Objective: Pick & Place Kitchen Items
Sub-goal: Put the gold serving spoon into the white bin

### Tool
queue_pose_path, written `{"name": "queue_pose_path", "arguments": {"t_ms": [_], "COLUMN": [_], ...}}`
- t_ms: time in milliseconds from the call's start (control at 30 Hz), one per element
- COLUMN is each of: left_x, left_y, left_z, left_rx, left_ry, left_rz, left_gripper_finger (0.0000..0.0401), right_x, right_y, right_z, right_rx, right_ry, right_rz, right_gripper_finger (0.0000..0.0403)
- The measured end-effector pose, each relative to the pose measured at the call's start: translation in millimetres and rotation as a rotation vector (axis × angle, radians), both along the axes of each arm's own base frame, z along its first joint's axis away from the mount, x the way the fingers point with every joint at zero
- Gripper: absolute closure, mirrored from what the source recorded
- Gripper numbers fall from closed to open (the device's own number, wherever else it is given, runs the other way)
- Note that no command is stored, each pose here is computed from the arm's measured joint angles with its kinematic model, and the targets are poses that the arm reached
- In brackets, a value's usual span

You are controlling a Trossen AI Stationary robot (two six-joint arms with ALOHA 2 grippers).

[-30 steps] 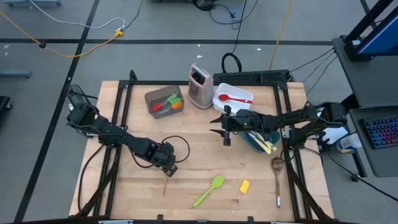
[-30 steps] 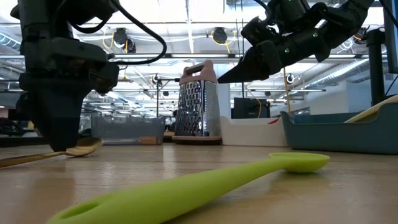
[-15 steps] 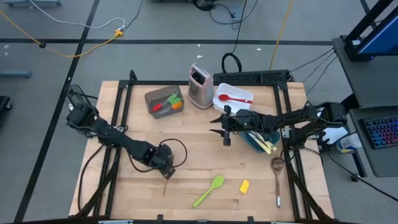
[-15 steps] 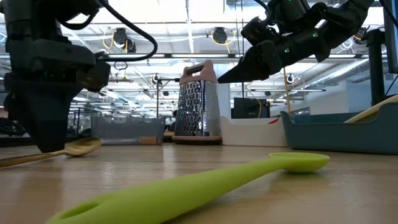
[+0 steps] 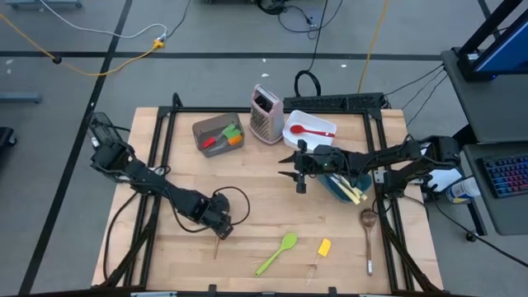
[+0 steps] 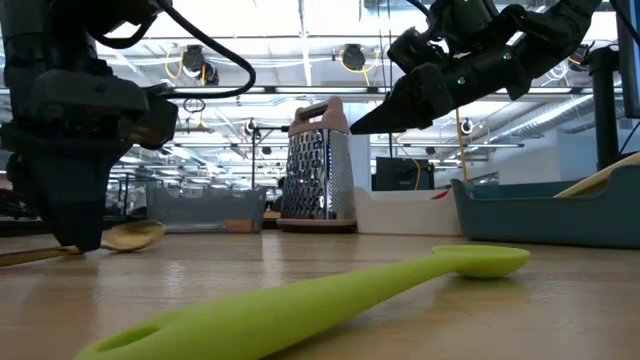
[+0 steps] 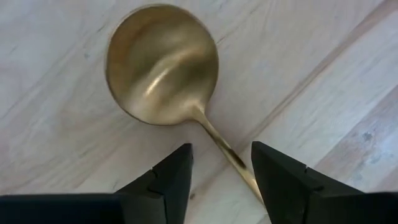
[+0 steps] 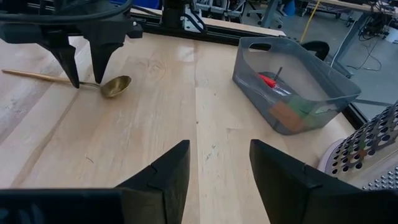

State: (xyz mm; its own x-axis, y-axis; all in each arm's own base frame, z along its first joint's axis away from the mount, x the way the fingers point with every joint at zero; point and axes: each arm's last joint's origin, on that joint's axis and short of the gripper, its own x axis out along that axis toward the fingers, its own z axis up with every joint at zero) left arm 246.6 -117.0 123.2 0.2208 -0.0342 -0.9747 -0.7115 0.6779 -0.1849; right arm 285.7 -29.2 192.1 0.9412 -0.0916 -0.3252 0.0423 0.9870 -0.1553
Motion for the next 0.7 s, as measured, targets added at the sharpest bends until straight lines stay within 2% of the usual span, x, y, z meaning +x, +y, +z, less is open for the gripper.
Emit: {"name": "queue_pose_path", "arguments": {"t_ms": [267, 433, 633, 700], "left_x": [-5.3, -7.1, -7.6, -7.1], "left_y": [2.9, 5.4, 7.4, 7.7], "left_z": [-0.4, -1.4, -2.0, -1.8], "left_rx": [0.102, 0.164, 0.210, 0.221], "left_ry": [0.021, 0.026, 0.017, 0.008], "left_rz": [-0.020, -0.044, -0.031, -0.018], "left_gripper_finger": [0.0237, 0.0294, 0.0376, 0.0391], "right_x": [0.0, 0.0, 0.0, 0.0], "right_y": [-0.1, 0.0, 0.0, 0.0], "right_z": [0.0, 0.0, 0.0, 0.0], "right_rx": [-0.001, -0.001, -0.001, -0.001], "right_ry": [0.000, 0.000, 0.000, 0.000], "right_rz": [0.000, 0.000, 0.000, 0.000], "right_gripper_finger": [0.0242, 0.0242, 0.0243, 0.0244]}}
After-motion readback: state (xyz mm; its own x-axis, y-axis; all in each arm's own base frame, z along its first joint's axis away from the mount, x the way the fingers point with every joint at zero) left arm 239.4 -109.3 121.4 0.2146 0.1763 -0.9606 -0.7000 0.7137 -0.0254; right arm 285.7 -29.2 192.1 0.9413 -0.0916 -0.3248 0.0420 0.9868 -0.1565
